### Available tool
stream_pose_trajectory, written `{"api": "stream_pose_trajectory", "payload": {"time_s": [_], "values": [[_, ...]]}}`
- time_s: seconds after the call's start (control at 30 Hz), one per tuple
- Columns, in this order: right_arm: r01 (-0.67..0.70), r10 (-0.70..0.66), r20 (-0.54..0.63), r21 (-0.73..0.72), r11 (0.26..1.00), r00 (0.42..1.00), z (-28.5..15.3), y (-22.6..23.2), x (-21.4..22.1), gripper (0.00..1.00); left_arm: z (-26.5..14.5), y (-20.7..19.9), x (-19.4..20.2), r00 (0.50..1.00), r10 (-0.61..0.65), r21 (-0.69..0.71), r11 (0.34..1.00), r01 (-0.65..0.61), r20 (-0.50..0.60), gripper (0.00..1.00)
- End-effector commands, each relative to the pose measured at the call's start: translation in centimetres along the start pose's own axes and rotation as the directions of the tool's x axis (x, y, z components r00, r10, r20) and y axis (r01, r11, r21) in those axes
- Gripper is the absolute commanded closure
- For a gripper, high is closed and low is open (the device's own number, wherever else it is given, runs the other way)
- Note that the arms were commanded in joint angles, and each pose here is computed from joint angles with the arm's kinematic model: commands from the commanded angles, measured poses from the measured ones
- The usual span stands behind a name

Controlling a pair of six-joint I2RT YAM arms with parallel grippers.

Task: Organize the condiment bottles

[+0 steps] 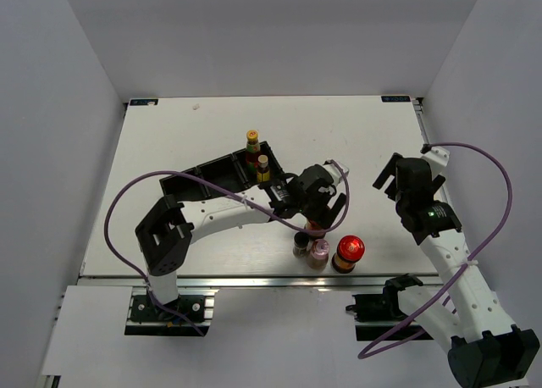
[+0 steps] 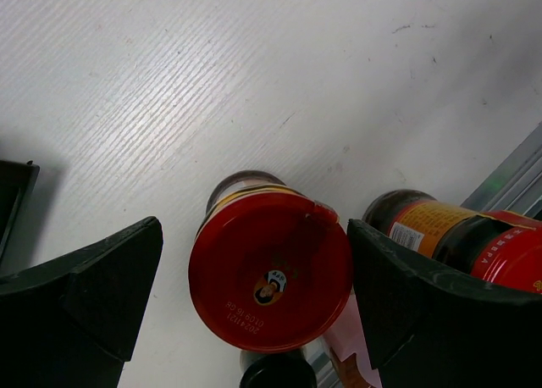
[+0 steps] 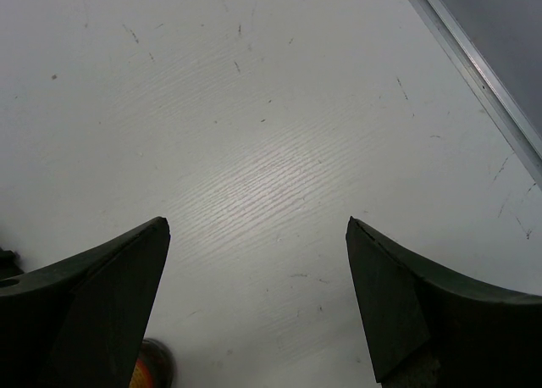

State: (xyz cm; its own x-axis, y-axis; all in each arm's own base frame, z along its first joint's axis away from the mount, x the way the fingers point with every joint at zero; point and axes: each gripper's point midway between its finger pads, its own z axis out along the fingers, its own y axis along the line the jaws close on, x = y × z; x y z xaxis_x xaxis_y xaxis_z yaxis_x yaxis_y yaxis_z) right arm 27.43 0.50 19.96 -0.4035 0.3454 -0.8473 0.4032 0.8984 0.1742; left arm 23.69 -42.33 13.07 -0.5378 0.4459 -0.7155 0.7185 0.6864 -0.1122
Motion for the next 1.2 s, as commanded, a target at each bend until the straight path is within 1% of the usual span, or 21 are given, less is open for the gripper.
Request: {"api": "stream_pose_trajectory", "payload": {"time_s": [0.0, 0.13, 0.17, 0.27, 0.3, 0.33, 0.37, 0.4, 0.47, 0.53, 0.57, 0.67, 0.8, 0.93, 1.0, 1.07, 1.1, 1.13, 1.17], "values": [[-0.01, 0.011, 0.035, -0.019, 1.0, 0.999, 0.1, 0.4, -0.9, 0.11, -0.5, -0.1, -0.3, 1.0, 0.018, -0.019, 1.0, -0.018, 0.001, 0.02], [-0.012, 0.013, 0.036, -0.015, 1.0, 0.999, 0.1, 0.3, -0.9, 0.11, -0.1, 0.5, -0.1, 1.0, 0.016, -0.057, 0.998, -0.017, -0.012, 0.02], [-0.011, 0.012, 0.038, -0.016, 1.0, 0.999, 0.2, 0.3, -0.9, 0.11, 0.0, 0.6, -0.1, 1.0, 0.014, -0.064, 0.998, -0.015, -0.015, 0.07], [-0.012, 0.012, 0.038, -0.014, 1.0, 0.999, 0.2, 0.3, -0.9, 0.11, -0.1, 0.7, -0.2, 1.0, 0.01, -0.071, 0.997, -0.011, -0.014, 0.18], [-0.012, 0.012, 0.038, -0.014, 1.0, 0.999, 0.2, 0.3, -0.9, 0.11, -0.3, 0.8, -0.3, 1.0, 0.009, -0.074, 0.997, -0.01, -0.009, 0.24], [-0.012, 0.012, 0.037, -0.012, 1.0, 0.999, 0.2, 0.2, -0.9, 0.11, -0.4, 0.8, -0.4, 1.0, 0.009, -0.076, 0.997, -0.009, -0.006, 0.27], [-0.013, 0.013, 0.037, -0.014, 1.0, 0.999, 0.2, 0.3, -0.9, 0.11, -0.7, 0.8, -0.7, 1.0, 0.005, -0.075, 0.997, -0.004, 0.004, 0.31], [-0.013, 0.014, 0.038, -0.013, 1.0, 0.999, 0.2, 0.2, -0.9, 0.11, -0.9, 0.7, -1.0, 1.0, 0.004, -0.073, 0.997, -0.003, 0.012, 0.39], [-0.012, 0.012, 0.04, -0.014, 1.0, 0.999, 0.3, 0.3, -0.9, 0.11, -1.7, 0.8, -1.9, 0.999, 0.0, -0.075, 0.997, 0.002, 0.038, 0.48], [-0.009, 0.01, 0.041, -0.015, 1.0, 0.999, 0.3, 0.2, -0.9, 0.11, -2.3, 1.0, -2.7, 0.998, -0.002, -0.089, 0.996, 0.008, 0.065, 0.54], [-0.011, 0.012, 0.044, -0.015, 1.0, 0.999, 0.3, 0.2, -1.0, 0.11, -3.1, 1.5, -3.5, 0.995, -0.006, -0.118, 0.993, 0.018, 0.097, 0.54], [-0.009, 0.01, 0.045, -0.022, 1.0, 0.999, 0.3, 0.3, -0.9, 0.11, -4.3, 2.7, -4.6, 0.99, -0.013, -0.179, 0.983, 0.039, 0.142, 0.57], [-0.008, 0.009, 0.053, -0.027, 1.0, 0.999, 0.2, 0.3, -1.1, 0.11, -7.4, 4.0, -6.0, 0.977, -0.031, -0.236, 0.968, 0.082, 0.211, 0.59], [-0.005, 0.007, 0.052, -0.042, 0.999, 0.999, 0.2, 0.6, -1.1, 0.11, -9.7, 6.8, -5.8, 0.965, -0.054, -0.349, 0.926, 0.144, 0.255, 0.6], [0.002, 0.001, 0.047, -0.046, 0.999, 0.999, 0.3, 0.7, -1.0, 0.11, -10.5, 8.4, -5.6, 0.96, -0.079, -0.384, 0.905, 0.181, 0.267, 0.62], [0.001, 0.001, 0.048, -0.043, 0.999, 0.999, 0.3, 0.6, -1.0, 0.11, -12.1, 9.3, -5.9, 0.947, -0.115, -0.371, 0.9, 0.228, 0.301, 0.63], [0.003, 0.0, 0.051, -0.044, 0.999, 0.999, 0.3, 0.6, -1.1, 0.11, -12.3, 10.7, -5.4, 0.943, -0.137, -0.385, 0.888, 0.252, 0.303, 0.63], [0.002, 0.0, 0.052, -0.045, 0.999, 0.999, 0.3, 0.6, -1.1, 0.11, -13.3, 11.4, -5.6, 0.93, -0.165, -0.383, 0.876, 0.292, 0.329, 0.63], [0.003, -0.001, 0.052, -0.045, 0.999, 0.999, 0.2, 0.6, -1.1, 0.11, -13.8, 12.3, -5.1, 0.929, -0.18, -0.405, 0.861, 0.307, 0.322, 0.64]]}}
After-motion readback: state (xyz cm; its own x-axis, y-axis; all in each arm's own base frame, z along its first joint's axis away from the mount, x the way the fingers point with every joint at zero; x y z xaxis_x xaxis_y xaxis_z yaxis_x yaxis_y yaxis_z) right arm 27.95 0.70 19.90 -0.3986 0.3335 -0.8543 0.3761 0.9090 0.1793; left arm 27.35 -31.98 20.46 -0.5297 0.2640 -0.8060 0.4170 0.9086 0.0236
